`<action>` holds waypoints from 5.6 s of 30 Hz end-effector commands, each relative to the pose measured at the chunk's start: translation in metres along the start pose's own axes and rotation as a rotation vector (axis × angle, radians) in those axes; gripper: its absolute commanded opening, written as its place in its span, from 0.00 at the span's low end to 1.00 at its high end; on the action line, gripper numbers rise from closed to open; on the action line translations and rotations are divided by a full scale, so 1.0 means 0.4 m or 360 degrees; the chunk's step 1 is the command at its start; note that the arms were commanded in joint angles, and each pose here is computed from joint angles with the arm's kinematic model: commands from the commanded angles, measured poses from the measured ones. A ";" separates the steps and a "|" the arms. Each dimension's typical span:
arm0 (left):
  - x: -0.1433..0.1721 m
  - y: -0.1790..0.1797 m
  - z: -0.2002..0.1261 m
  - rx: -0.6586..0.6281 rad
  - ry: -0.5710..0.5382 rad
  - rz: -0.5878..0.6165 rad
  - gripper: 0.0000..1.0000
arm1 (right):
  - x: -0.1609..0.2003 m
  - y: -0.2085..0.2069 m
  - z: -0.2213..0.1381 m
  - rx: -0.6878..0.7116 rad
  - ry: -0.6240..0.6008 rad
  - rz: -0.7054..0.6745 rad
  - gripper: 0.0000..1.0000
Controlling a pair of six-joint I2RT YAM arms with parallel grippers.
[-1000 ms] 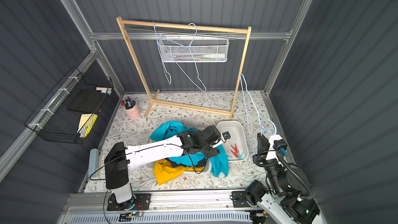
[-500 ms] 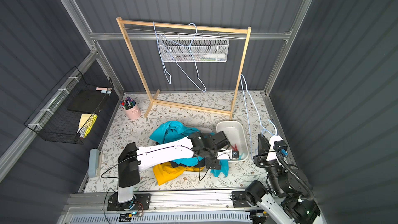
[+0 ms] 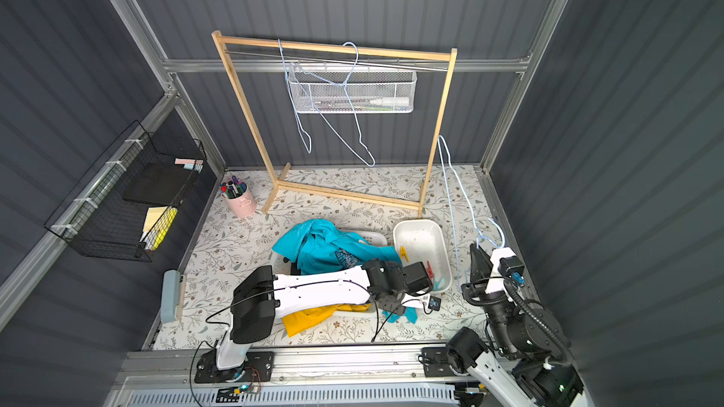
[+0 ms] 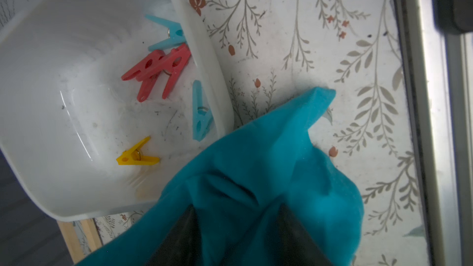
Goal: Remove the clothespins securing t-shirts to the hanger
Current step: Adjust the T-shirt in the basket, then place the hanger on the clothes rail.
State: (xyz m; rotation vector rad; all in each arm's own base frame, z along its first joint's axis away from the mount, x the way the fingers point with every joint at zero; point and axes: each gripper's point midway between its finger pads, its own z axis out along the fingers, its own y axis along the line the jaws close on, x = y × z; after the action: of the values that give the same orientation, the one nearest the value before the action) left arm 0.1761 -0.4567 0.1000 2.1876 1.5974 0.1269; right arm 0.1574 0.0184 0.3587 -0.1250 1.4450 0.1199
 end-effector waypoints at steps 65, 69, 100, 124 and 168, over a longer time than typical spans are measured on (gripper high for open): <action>0.461 0.066 -0.210 -0.0471 0.0105 -0.0896 0.94 | -0.176 0.068 0.526 0.0019 0.0496 0.0104 0.00; 0.442 0.068 -0.215 -0.0472 0.0008 -0.0876 1.00 | -0.198 0.063 0.572 0.0049 0.0472 0.0092 0.00; 0.441 0.056 -0.187 -0.0522 -0.0094 -0.0873 1.00 | -0.295 0.015 0.925 0.0079 0.0340 0.0073 0.00; 0.399 0.092 -0.245 -0.0564 -0.0279 -0.0946 1.00 | -0.254 0.082 0.882 -0.0174 0.0279 0.0210 0.54; 0.429 0.206 -0.457 -0.0451 -0.0654 -0.1540 1.00 | -0.116 0.112 0.362 -0.0323 0.0247 0.0206 0.99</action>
State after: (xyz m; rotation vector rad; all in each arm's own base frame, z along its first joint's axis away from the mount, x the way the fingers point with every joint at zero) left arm 0.2403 -0.2774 0.2541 1.0582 1.9987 -0.3513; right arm 0.2923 0.0836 0.4293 -0.2034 1.5879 0.3512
